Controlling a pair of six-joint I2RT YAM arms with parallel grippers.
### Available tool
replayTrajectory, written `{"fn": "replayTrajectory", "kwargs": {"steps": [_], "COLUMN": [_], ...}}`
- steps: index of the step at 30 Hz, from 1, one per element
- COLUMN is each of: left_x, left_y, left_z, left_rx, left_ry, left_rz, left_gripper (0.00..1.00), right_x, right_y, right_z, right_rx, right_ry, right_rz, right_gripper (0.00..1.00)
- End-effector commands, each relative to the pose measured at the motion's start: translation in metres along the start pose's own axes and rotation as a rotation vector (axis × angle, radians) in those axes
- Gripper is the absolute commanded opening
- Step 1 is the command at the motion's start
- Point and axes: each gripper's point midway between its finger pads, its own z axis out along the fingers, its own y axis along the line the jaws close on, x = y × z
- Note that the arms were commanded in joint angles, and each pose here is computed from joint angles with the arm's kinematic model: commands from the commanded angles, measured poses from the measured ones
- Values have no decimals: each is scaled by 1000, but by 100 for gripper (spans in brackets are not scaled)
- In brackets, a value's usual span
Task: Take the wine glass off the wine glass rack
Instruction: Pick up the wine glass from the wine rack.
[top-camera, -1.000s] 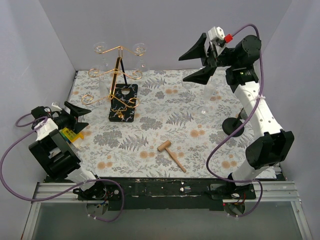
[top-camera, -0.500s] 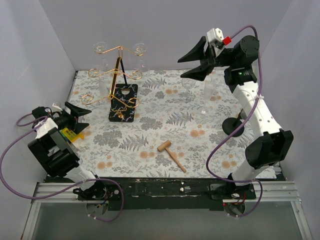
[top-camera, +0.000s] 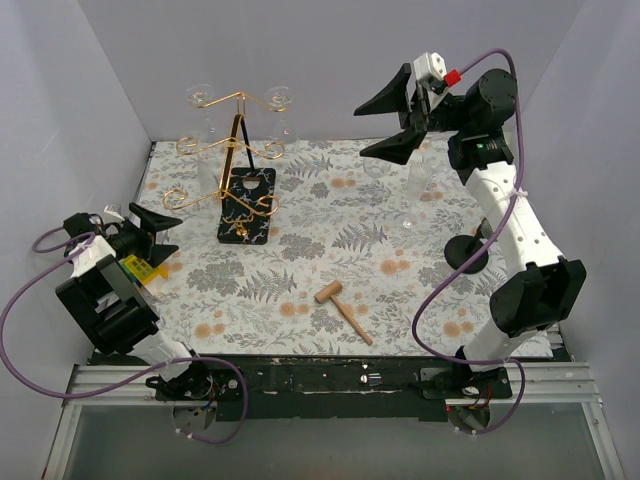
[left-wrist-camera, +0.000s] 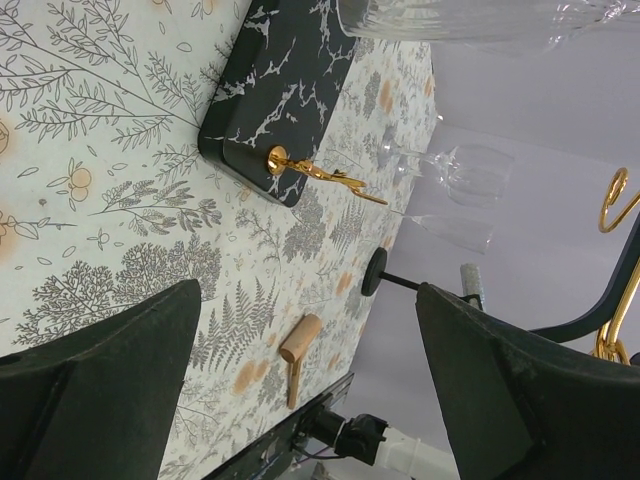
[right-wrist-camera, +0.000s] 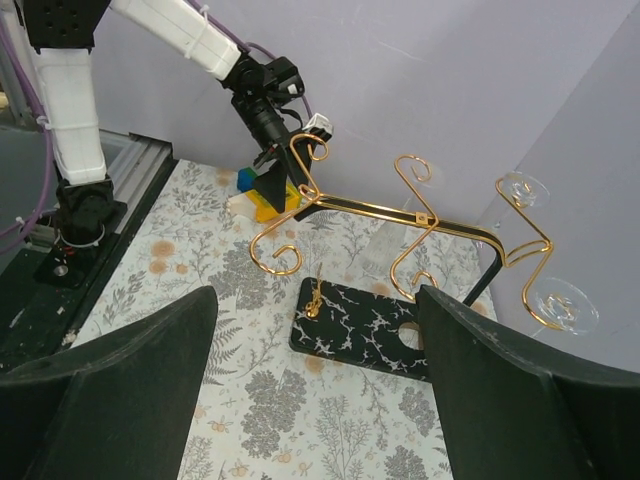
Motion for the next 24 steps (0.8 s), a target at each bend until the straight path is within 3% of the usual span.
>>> {"fn": "replayTrajectory", "kwargs": {"steps": [1, 4, 7, 12, 14, 18, 21, 24], "left_x": [-6, -8, -19, -67, -83, -101, -105, -112], "left_y": [-13, -18, -35, -96, -117, -152, -179, -191], "left_z": [-5, -6, -11, -33, -39, -33, -24, -16], "left_rx": [40, 49, 67, 92, 81, 55, 93, 111], "left_ry": [-14, -17, -45, -189, -250, -322, -329, -351], "left_rz": [34, 56, 165, 476, 578, 752, 909, 1125], "left_gripper": [89, 89, 89, 90, 90, 90, 90, 91], "right_x": [-12, -6, 1, 16, 19, 43, 70, 81], "right_y": [-3, -8, -23, -89, -103, -104, -91, -75], "right_z": [0, -1, -5, -46, -58, -46, -22, -10], "right_rx": [27, 64, 171, 657, 752, 745, 626, 539], "right_ry": [-8, -9, 1, 134, 197, 327, 408, 407], "right_rz": [-37, -19, -27, -161, -220, -244, -211, -140], "right_gripper": [89, 90, 90, 91, 87, 85, 84, 79]}}
